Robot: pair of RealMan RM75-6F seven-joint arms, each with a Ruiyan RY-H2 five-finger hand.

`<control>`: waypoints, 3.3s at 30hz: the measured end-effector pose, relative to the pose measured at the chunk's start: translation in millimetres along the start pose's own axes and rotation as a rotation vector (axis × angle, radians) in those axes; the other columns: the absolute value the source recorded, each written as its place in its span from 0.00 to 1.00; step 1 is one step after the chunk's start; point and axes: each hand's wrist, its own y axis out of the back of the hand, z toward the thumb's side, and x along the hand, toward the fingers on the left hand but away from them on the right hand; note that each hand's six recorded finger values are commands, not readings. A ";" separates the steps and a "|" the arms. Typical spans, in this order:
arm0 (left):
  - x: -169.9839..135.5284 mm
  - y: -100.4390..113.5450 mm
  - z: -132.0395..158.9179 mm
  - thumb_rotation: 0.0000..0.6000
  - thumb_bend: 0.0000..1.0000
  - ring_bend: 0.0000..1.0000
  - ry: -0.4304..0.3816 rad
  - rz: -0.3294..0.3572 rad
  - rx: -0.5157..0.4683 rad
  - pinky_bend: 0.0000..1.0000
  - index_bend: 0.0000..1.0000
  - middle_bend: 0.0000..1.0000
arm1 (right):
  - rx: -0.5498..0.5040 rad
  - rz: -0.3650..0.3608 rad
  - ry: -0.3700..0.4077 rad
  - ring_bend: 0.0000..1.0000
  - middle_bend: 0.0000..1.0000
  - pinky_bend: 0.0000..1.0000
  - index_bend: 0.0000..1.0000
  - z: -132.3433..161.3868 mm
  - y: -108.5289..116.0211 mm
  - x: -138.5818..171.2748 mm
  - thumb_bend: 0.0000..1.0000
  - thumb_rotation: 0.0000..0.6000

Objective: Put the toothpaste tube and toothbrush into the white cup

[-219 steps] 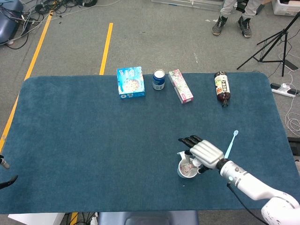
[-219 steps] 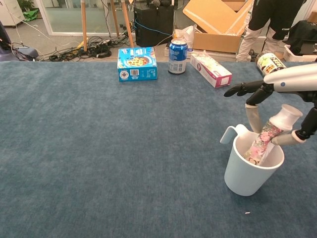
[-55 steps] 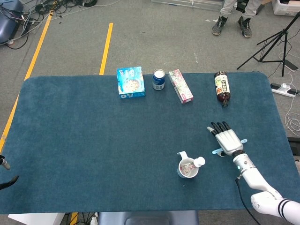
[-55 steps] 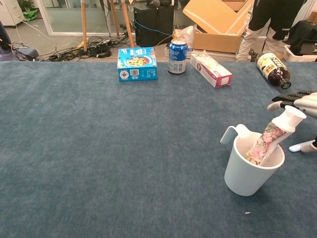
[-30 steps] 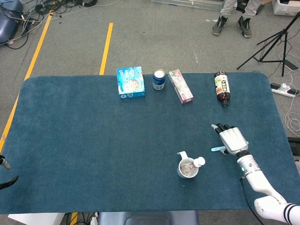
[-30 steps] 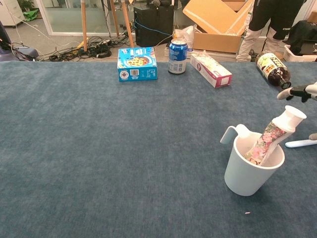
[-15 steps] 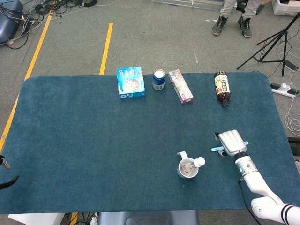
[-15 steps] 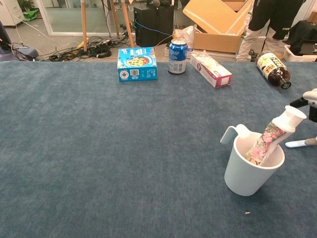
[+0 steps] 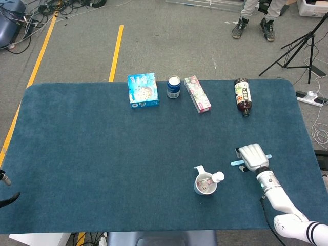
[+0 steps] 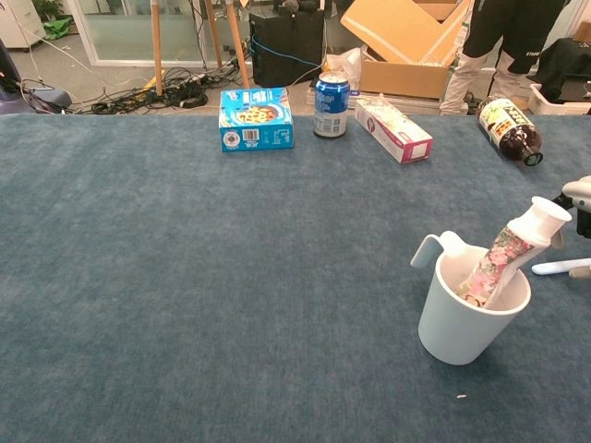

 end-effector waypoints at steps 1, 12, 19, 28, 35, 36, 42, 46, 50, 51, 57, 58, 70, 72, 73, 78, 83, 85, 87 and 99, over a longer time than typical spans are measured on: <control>-0.1 0.0 0.1 1.00 0.11 0.36 0.000 0.000 0.000 0.41 0.54 0.33 | 0.001 0.003 -0.001 1.00 1.00 1.00 0.54 -0.2 -0.6 -0.2 0.11 1.00; -0.4 0.1 0.2 1.00 0.11 0.36 -0.001 -0.001 -0.002 0.41 0.54 0.33 | -0.007 0.041 -0.008 1.00 1.00 1.00 0.54 -0.6 -7.2 -5.6 0.14 1.00; -0.5 -0.3 0.2 1.00 0.11 0.36 -0.002 -0.003 -0.001 0.41 0.54 0.33 | -0.007 0.053 -0.005 1.00 1.00 1.00 0.54 1.3 -8.2 -7.5 0.18 1.00; -0.5 -0.1 0.4 1.00 0.11 0.36 -0.003 -0.002 0.000 0.41 0.54 0.33 | -0.006 0.071 -0.006 1.00 1.00 1.00 0.54 1.9 -11.6 -10.8 0.18 1.00; -1.3 0.3 1.1 1.00 0.11 0.36 -0.006 0.000 -0.002 0.41 0.54 0.33 | -0.010 0.083 -0.008 1.00 1.00 1.00 0.56 1.9 -14.3 -12.0 0.23 1.00; -1.2 0.4 1.2 1.00 0.11 0.36 -0.006 0.000 -0.002 0.41 0.54 0.33 | -0.011 0.084 -0.008 1.00 1.00 1.00 0.56 2.1 -14.6 -12.2 0.23 1.00; -1.2 0.4 0.9 1.00 0.11 0.36 -0.005 0.000 -0.002 0.41 0.54 0.33 | -0.012 0.088 -0.006 1.00 1.00 1.00 0.60 3.1 -14.7 -13.1 0.27 1.00; -1.2 0.2 0.8 1.00 0.11 0.36 -0.005 -0.001 -0.001 0.41 0.54 0.33 | -0.015 0.088 -0.004 1.00 1.00 1.00 0.63 3.9 -14.9 -12.8 0.27 1.00; -1.4 0.5 0.9 1.00 0.11 0.36 -0.005 0.000 -0.002 0.41 0.54 0.33 | -0.025 0.080 -0.004 1.00 1.00 1.00 0.64 3.7 -12.7 -12.0 0.27 1.00; -1.4 0.4 0.7 1.00 0.11 0.36 -0.005 0.000 -0.002 0.41 0.54 0.33 | -0.030 0.074 -0.004 1.00 1.00 1.00 0.64 3.4 -10.9 -11.6 0.27 1.00; -1.4 0.4 1.6 1.00 0.11 0.36 -0.007 0.000 -0.001 0.41 0.54 0.33 | -0.050 0.044 -0.003 1.00 1.00 1.00 0.64 1.1 -1.0 -7.5 0.27 1.00; -1.4 0.4 1.6 1.00 0.11 0.36 -0.007 0.000 -0.001 0.41 0.54 0.33 | -0.054 0.040 -0.002 1.00 1.00 1.00 0.64 0.9 0.5 -6.9 0.27 1.00; -1.1 -0.4 1.4 1.00 0.11 0.36 -0.005 -0.002 0.001 0.41 0.54 0.33 | -0.090 -0.029 0.010 1.00 1.00 1.00 0.64 -0.4 25.5 2.6 0.27 1.00; -1.0 -0.6 1.3 1.00 0.11 0.36 -0.004 -0.002 0.003 0.41 0.54 0.33 | -0.094 -0.039 0.012 1.00 1.00 1.00 0.64 0.0 29.1 4.3 0.27 1.00; -1.0 -0.8 1.3 1.00 0.11 0.36 -0.004 -0.003 0.003 0.41 0.54 0.33 | -0.096 -0.044 0.013 1.00 1.00 1.00 0.64 0.1 30.8 5.0 0.27 1.00; -0.7 -0.7 1.2 1.00 0.11 0.36 -0.003 -0.003 0.002 0.41 0.54 0.33 | -0.115 -0.080 0.017 1.00 1.00 1.00 0.64 -0.8 43.5 9.1 0.27 1.00; -1.1 -0.8 1.4 1.00 0.11 0.36 -0.004 -0.004 0.003 0.41 0.54 0.33 | -0.138 -0.129 0.024 1.00 1.00 1.00 0.64 -0.6 61.6 14.2 0.27 1.00; -1.3 -1.1 1.5 1.00 0.11 0.36 -0.004 -0.005 0.003 0.41 0.54 0.33 | -0.151 -0.157 0.030 1.00 1.00 1.00 0.64 0.0 71.8 17.8 0.27 1.00; -1.1 -1.1 1.4 1.00 0.11 0.36 -0.004 -0.005 0.004 0.41 0.54 0.33 | -0.169 -0.186 0.037 1.00 1.00 1.00 0.64 0.5 83.0 22.2 0.27 1.00; -0.2 -3.5 1.2 1.00 0.11 0.36 -0.001 -0.013 0.011 0.41 0.54 0.33 | -0.326 -0.324 0.146 1.00 1.00 1.00 0.65 12.7 144.6 50.9 0.27 1.00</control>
